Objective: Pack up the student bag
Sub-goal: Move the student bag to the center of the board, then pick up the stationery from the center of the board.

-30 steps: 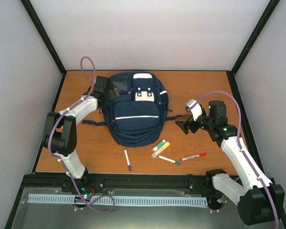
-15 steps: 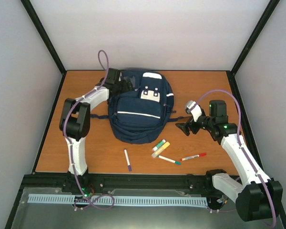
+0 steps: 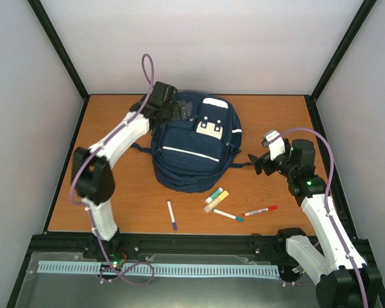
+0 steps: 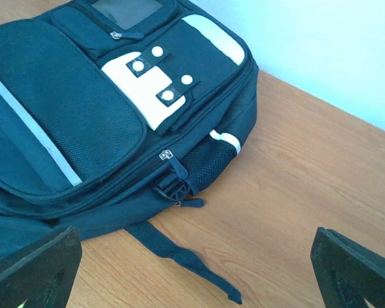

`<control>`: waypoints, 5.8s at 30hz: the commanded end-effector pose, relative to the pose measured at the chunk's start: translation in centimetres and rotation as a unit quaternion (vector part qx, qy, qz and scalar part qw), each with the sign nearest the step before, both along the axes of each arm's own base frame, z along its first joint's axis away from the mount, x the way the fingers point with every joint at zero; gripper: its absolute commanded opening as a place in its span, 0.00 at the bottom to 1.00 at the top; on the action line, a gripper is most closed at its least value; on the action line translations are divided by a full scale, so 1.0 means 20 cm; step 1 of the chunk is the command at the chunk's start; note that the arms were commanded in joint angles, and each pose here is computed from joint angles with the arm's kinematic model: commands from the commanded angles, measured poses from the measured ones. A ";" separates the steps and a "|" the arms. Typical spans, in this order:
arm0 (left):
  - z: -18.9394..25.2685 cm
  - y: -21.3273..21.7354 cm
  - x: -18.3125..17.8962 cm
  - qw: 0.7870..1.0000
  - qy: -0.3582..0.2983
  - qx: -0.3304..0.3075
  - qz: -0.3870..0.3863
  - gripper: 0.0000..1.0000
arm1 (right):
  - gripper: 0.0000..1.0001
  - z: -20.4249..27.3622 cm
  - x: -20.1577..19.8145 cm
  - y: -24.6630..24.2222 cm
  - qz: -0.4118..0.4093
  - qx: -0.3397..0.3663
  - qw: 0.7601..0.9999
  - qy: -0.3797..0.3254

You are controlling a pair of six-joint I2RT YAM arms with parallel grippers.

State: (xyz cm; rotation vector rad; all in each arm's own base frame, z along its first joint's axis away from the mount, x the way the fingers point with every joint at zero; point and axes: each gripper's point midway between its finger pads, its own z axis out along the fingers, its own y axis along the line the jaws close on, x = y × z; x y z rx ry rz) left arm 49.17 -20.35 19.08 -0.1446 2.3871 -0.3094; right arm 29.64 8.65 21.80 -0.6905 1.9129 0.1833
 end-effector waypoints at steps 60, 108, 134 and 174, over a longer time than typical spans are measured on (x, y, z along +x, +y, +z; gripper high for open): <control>-0.62 0.04 -1.64 0.975 0.206 0.056 -0.067 0.72 | 0.75 -0.15 0.49 0.07 -0.001 0.035 0.983 0.180; -0.48 0.01 -1.61 0.987 0.122 -0.016 -0.107 0.81 | 0.36 -0.41 0.58 -0.50 -0.093 0.223 0.920 0.307; 0.00 0.35 -1.37 0.994 -0.046 0.073 0.060 1.00 | 0.61 -0.22 0.14 0.56 0.188 -0.131 0.961 0.153; -0.52 0.07 -1.61 0.984 0.167 0.021 -0.054 1.00 | 0.09 -0.40 0.22 0.60 0.087 -0.313 0.945 0.036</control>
